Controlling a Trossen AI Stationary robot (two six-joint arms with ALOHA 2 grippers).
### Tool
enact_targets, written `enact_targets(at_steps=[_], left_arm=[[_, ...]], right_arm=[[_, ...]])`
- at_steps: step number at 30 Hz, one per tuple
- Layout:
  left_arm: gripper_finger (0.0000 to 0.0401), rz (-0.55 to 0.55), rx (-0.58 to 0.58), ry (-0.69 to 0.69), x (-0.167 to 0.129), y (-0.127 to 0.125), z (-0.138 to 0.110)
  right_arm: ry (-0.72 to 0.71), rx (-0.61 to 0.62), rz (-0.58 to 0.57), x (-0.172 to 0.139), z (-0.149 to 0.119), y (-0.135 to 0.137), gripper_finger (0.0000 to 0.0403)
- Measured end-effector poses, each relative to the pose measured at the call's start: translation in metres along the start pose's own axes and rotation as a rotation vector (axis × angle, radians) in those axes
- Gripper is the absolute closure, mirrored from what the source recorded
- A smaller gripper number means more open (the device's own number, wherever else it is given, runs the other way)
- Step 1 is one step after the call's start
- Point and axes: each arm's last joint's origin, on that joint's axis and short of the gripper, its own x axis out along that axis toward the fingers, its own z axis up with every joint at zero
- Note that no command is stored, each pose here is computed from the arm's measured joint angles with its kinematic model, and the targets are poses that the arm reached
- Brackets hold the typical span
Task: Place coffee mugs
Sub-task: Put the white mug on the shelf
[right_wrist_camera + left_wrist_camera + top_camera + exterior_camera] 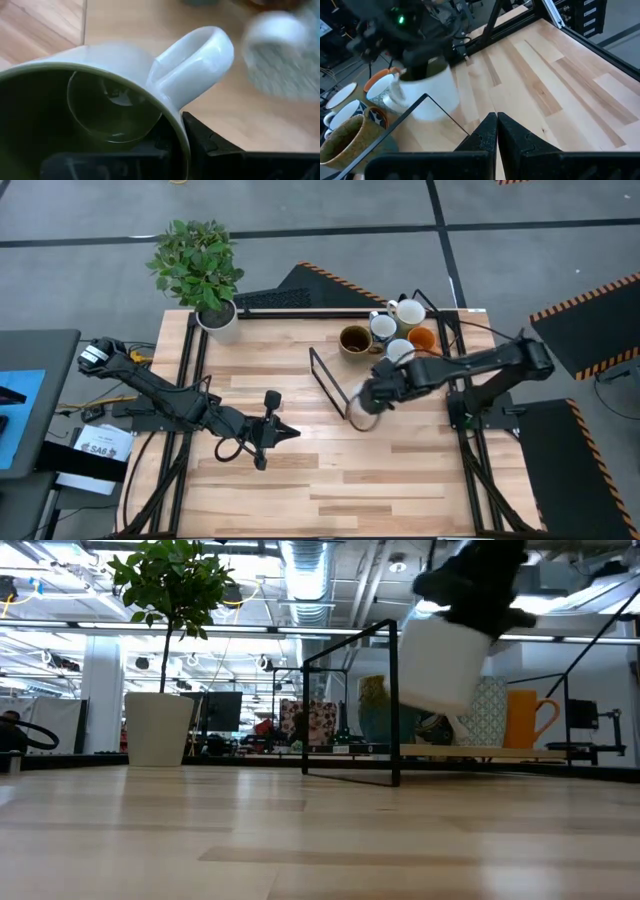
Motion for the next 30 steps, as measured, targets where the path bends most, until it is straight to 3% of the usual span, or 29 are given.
enact_targets(at_steps=[8,20,30], left_arm=[[0.0401,-0.003,0.000,0.000,0.000,0.000,0.000],[0.0401,-0.004,0.001,0.000,0.000,0.000,0.000],[0.0401,-0.004,0.001,0.000,0.000,0.000,0.000]], right_arm=[[0.059,-0.050,-0.057,0.036,0.022,0.003,0.0360],[0.050,0.013,-0.077,0.045,0.039,-0.007,0.0348],[-0.009,0.004,-0.011,0.047,0.048,-0.002,0.0339]])
